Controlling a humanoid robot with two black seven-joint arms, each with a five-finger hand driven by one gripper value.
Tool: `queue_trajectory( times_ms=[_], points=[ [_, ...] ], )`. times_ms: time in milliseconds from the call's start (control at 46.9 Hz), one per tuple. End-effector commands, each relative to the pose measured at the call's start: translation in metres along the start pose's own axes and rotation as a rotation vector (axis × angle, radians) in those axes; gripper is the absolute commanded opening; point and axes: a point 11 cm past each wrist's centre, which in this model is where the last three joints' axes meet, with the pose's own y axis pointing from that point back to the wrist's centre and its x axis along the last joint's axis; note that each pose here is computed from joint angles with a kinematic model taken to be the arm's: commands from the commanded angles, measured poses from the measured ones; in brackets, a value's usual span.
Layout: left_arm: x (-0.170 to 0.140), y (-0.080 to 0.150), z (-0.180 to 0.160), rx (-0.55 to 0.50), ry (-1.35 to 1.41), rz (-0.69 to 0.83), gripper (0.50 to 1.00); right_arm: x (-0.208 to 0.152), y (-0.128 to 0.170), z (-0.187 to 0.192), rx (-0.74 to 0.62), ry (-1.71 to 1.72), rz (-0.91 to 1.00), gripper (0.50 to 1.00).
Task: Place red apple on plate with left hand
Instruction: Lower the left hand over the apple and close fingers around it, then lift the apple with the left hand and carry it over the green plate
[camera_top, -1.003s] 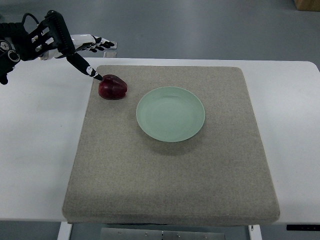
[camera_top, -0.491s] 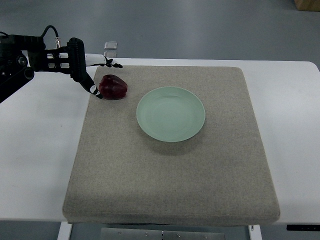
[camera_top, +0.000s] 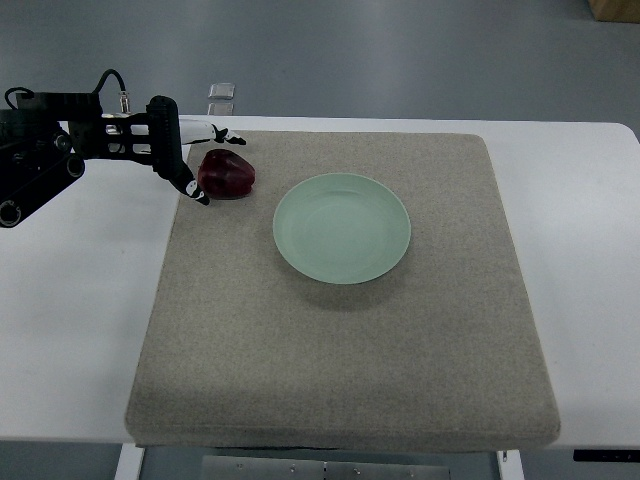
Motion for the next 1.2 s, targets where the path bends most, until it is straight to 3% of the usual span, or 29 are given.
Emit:
queue_trajectory(
  times_ms=[0,341,448,640,662,896,1174],
  points=[
    [-0.005,-0.005,0.005,-0.011,0.003,-0.01,0.971,0.0,0.0,0.0,0.0,0.0,0.0,0.928],
    [-0.011,-0.008,-0.001,0.017,-0.026,-0.002,0.84,0.0,0.0,0.0,0.0,0.0,0.0,0.928],
    [-0.011,-0.008,-0.002,0.022,-0.043,-0.006,0.759,0.0,0.0,0.0,0.0,0.0,0.0,0.928],
    [-0.01,-0.006,-0.003,0.023,-0.044,-0.001,0.51,0.0,0.0,0.0,0.0,0.0,0.0,0.928],
    [-0.009,-0.005,-0.003,0.021,-0.045,0.001,0.5,0.0,0.0,0.0,0.0,0.0,0.001,0.928],
    [0.011,0.002,0.021,-0.054,-0.073,0.036,0.5,0.0,0.0,-0.001,0.001,0.0,0.0,0.928],
    [0.008,0.011,0.089,-0.273,-0.148,0.028,0.5,0.0,0.0,-0.001,0.001,0.0,0.001,0.928]
  ],
)
